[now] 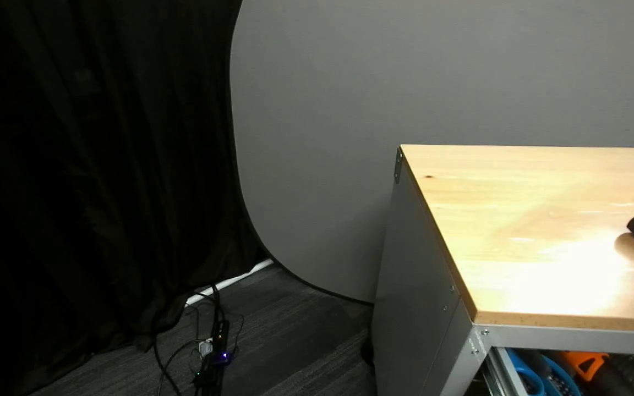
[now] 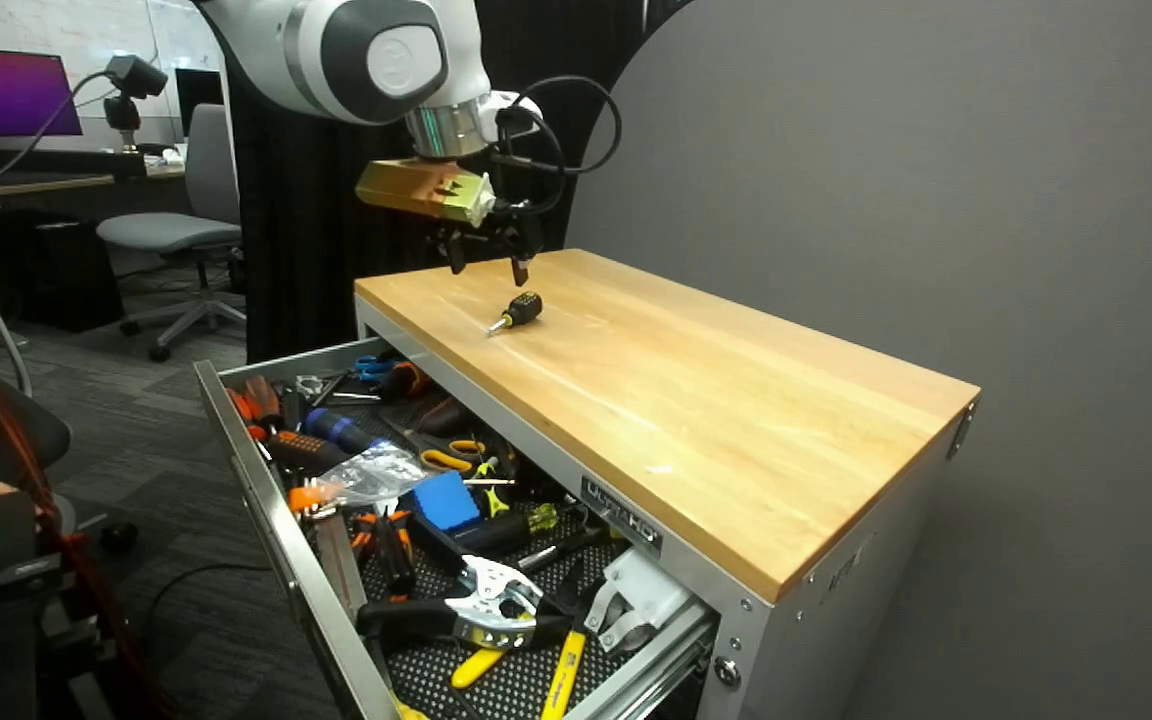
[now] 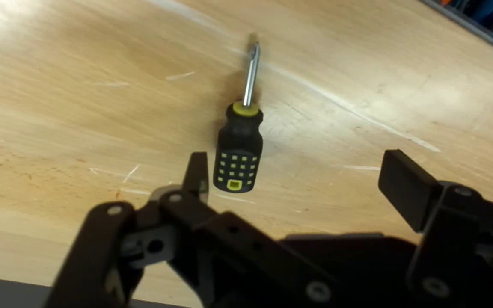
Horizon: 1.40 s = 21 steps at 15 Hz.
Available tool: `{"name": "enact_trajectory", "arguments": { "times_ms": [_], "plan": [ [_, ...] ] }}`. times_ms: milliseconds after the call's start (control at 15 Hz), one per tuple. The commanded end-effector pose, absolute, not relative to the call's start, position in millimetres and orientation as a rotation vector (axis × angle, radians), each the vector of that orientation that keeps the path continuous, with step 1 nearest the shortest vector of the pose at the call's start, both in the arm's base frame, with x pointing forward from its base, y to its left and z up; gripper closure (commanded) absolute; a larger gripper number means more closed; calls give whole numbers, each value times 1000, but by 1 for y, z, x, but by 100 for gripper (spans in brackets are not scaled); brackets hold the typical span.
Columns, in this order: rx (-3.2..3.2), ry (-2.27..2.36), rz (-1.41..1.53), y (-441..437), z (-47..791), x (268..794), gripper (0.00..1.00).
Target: Put the screwdriver in the drawer and close it
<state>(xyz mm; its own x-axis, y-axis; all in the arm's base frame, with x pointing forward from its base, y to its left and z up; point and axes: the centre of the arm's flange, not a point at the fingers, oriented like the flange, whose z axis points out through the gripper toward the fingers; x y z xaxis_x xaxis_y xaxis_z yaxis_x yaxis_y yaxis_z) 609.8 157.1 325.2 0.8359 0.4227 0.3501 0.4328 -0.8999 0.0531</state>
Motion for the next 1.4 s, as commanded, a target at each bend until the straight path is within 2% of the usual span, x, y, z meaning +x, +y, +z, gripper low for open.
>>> {"name": "enact_trajectory", "arguments": {
  "times_ms": [0,533,600,667,933,1133,1200,1333],
  "plan": [
    [-2982,-742,-559,163,317,644,0],
    [-3002,-773,-570,159,289,669,0],
    [-3007,-779,-564,158,288,671,25],
    [-3011,-782,-561,157,287,671,26],
    [-3021,-767,-539,153,289,672,58],
    [-3076,-716,-410,149,291,667,80],
    [-3090,-694,-367,148,294,665,84],
    [-3108,-667,-272,143,298,653,79]
  ]
}}
